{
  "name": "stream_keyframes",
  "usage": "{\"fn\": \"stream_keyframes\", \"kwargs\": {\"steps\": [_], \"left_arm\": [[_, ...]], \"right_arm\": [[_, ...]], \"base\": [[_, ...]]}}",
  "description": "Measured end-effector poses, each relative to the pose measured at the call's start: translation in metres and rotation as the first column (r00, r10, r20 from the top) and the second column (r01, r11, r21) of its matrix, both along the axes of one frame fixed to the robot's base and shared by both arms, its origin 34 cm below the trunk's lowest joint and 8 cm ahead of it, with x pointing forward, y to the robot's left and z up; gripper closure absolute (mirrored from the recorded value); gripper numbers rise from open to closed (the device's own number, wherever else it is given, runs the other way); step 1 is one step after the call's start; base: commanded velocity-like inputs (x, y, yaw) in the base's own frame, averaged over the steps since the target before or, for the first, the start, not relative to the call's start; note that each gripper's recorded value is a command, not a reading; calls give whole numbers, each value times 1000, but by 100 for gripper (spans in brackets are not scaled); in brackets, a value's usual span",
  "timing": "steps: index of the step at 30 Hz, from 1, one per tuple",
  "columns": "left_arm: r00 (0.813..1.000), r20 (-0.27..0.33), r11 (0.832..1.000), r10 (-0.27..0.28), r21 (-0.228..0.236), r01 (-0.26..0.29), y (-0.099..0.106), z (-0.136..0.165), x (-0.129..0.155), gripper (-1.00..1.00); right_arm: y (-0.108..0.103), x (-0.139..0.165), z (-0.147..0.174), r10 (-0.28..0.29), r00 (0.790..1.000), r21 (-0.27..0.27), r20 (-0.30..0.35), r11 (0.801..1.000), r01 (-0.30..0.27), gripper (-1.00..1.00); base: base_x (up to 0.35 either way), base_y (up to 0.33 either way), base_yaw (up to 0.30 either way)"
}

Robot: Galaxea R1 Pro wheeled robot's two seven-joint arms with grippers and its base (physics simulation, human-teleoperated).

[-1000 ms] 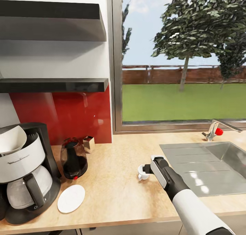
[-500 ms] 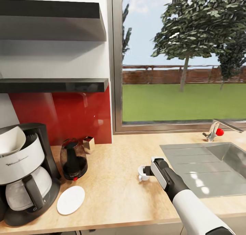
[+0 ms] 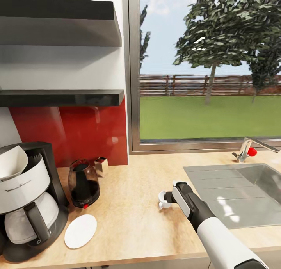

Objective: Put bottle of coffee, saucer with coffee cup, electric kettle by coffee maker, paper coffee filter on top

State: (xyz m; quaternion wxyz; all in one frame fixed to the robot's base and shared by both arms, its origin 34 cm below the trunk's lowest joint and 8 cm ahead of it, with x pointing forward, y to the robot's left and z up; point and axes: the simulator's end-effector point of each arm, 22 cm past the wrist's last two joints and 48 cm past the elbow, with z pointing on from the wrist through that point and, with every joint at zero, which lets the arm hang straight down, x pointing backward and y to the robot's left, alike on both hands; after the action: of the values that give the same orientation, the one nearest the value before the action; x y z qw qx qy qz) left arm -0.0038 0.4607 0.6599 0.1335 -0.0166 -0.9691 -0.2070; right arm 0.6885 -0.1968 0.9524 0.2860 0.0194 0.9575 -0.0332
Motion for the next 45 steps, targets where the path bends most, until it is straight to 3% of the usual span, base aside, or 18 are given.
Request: {"fn": "stream_keyframes", "kwargs": {"steps": [45], "left_arm": [[1000,-1,1000,2,-3,-2,-2,-1,0,-100]], "right_arm": [[-4,-6,-19,-18,1000,-5,-16,1000,18,-100]], "base": [[16,8,0]]}}
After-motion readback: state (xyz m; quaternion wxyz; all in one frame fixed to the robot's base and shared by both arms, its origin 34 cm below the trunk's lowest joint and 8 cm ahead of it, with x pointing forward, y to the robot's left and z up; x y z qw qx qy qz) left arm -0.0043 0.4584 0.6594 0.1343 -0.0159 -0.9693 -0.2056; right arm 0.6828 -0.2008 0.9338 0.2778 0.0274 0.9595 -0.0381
